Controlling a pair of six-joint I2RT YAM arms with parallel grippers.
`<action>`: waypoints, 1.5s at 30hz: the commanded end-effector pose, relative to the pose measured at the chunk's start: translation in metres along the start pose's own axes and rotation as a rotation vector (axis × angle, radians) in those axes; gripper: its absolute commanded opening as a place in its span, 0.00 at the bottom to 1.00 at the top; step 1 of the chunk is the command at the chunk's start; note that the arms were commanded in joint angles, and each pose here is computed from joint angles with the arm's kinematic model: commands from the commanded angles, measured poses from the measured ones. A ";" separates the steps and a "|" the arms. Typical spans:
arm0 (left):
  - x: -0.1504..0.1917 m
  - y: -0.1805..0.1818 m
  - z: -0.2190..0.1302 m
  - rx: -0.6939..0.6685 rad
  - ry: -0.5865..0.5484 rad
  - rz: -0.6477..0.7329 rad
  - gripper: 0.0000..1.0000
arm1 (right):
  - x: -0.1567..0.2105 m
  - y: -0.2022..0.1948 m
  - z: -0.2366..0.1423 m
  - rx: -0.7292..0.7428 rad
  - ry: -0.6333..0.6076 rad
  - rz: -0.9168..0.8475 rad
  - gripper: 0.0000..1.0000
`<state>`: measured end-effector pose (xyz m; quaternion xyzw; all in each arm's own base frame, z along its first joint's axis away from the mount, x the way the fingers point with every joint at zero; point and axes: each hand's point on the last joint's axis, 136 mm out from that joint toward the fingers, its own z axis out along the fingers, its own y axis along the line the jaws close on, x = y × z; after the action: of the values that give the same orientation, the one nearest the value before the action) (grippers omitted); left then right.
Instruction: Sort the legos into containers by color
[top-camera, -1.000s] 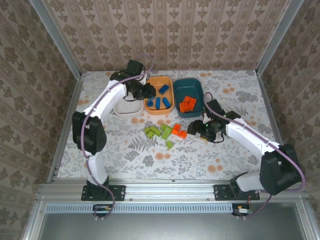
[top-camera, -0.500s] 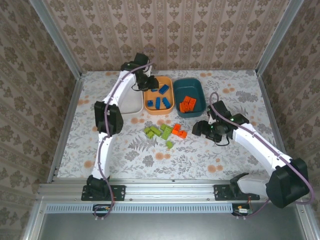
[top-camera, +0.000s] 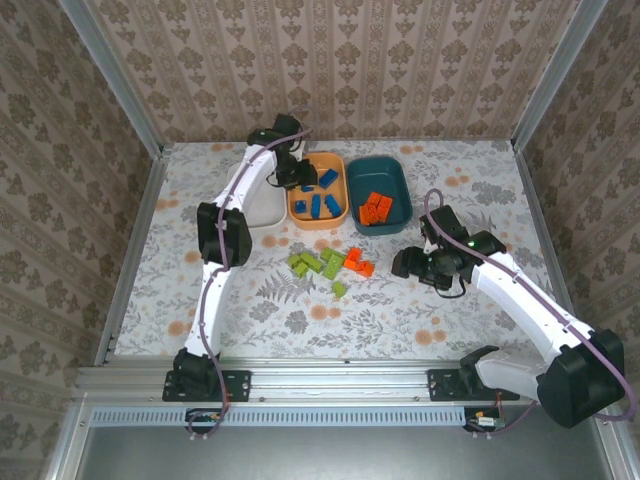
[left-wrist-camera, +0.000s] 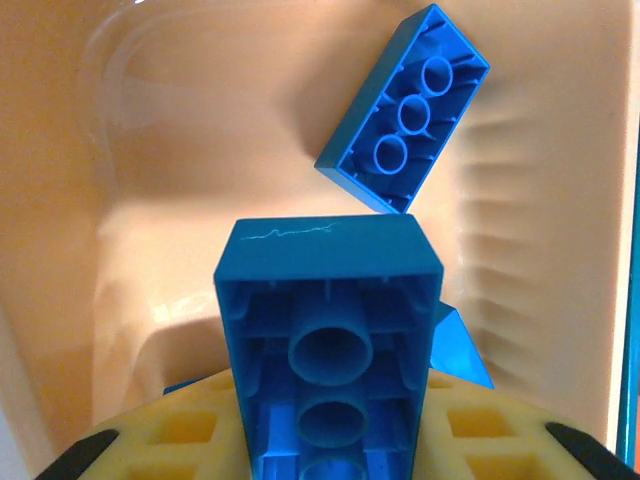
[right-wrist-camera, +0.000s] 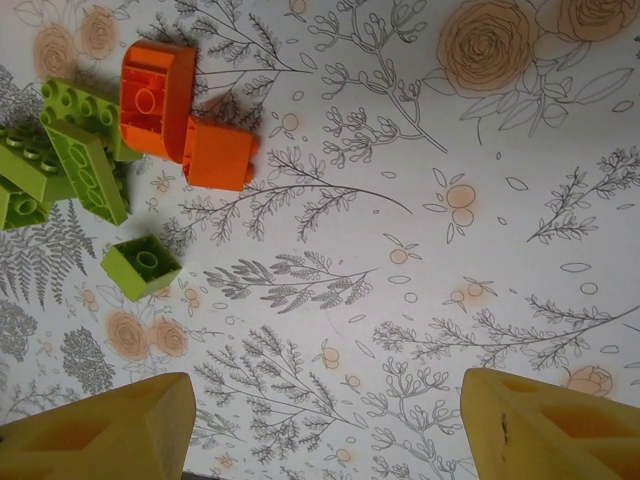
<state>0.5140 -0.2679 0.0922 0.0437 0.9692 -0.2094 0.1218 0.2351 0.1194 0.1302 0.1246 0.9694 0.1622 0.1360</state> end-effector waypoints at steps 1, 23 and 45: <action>-0.004 0.002 -0.011 -0.001 -0.007 -0.003 0.45 | 0.004 -0.005 0.004 0.029 0.019 -0.015 0.72; 0.026 -0.018 -0.113 -0.001 -0.109 0.052 0.63 | -0.012 0.070 0.059 -0.105 -0.045 -1.123 0.76; 0.101 0.024 -0.189 -0.052 -0.148 -0.015 0.67 | -0.022 0.061 0.149 -0.028 0.210 -1.299 0.69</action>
<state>0.3845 -0.1736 0.2167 0.0168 0.9635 -0.1953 0.1825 0.3077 0.2047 0.0197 -0.4945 0.8591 0.0696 0.1121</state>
